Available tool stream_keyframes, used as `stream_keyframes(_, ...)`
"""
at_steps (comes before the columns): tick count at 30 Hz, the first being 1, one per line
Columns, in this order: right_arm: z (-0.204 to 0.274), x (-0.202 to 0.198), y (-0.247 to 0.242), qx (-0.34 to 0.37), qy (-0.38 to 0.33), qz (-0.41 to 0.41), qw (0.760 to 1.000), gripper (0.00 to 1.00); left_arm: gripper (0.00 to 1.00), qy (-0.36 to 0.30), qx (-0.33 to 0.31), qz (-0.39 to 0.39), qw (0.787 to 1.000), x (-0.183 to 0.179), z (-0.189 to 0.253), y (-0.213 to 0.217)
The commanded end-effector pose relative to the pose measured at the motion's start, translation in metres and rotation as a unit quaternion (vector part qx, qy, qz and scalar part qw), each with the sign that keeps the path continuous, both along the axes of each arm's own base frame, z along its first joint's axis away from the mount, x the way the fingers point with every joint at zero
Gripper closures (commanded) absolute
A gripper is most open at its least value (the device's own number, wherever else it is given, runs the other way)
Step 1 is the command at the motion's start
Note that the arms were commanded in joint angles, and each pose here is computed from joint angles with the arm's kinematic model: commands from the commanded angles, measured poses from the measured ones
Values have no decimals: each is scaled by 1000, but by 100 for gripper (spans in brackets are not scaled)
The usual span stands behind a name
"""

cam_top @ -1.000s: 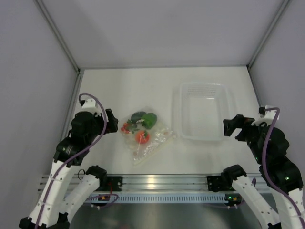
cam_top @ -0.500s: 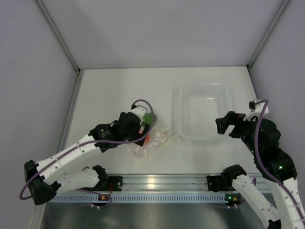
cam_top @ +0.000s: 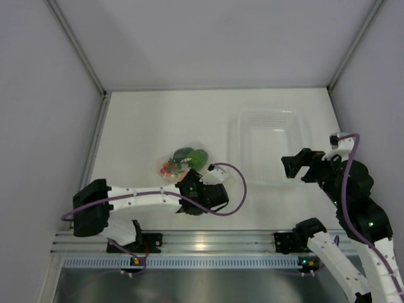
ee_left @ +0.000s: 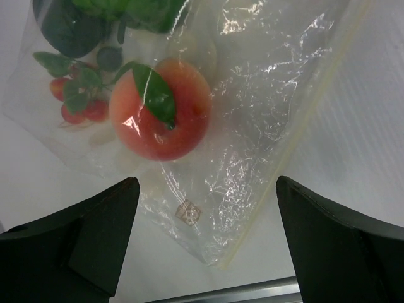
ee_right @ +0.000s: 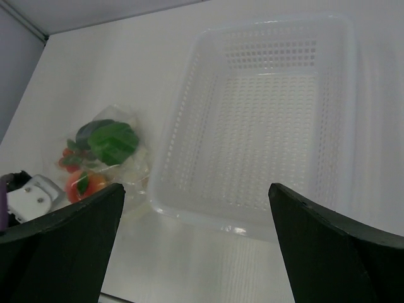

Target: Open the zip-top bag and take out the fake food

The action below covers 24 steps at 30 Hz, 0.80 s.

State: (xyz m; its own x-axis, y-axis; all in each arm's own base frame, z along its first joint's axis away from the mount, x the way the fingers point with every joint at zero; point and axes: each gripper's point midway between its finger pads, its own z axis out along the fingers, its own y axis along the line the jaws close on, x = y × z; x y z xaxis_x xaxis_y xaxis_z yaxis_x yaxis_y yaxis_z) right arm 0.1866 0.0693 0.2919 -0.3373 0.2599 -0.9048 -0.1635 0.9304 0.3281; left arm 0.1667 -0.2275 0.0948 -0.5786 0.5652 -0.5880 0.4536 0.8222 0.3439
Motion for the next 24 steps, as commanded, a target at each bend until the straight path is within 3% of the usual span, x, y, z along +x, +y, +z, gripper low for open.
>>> stream_keyframes(1, 34, -4, 7, 31, -57, 17, 998, 1, 4, -38, 5, 12, 999, 7, 0, -16)
stream_keyframes(11, 41, -17, 5, 39, -72, 23, 996, 1, 15, -25, 89, -35, 995, -4, -45, -49)
stream_keyframes(24, 45, -30, -2, 34, -82, 22, 996, 1, 18, -4, 164, -37, 986, -5, -90, -34)
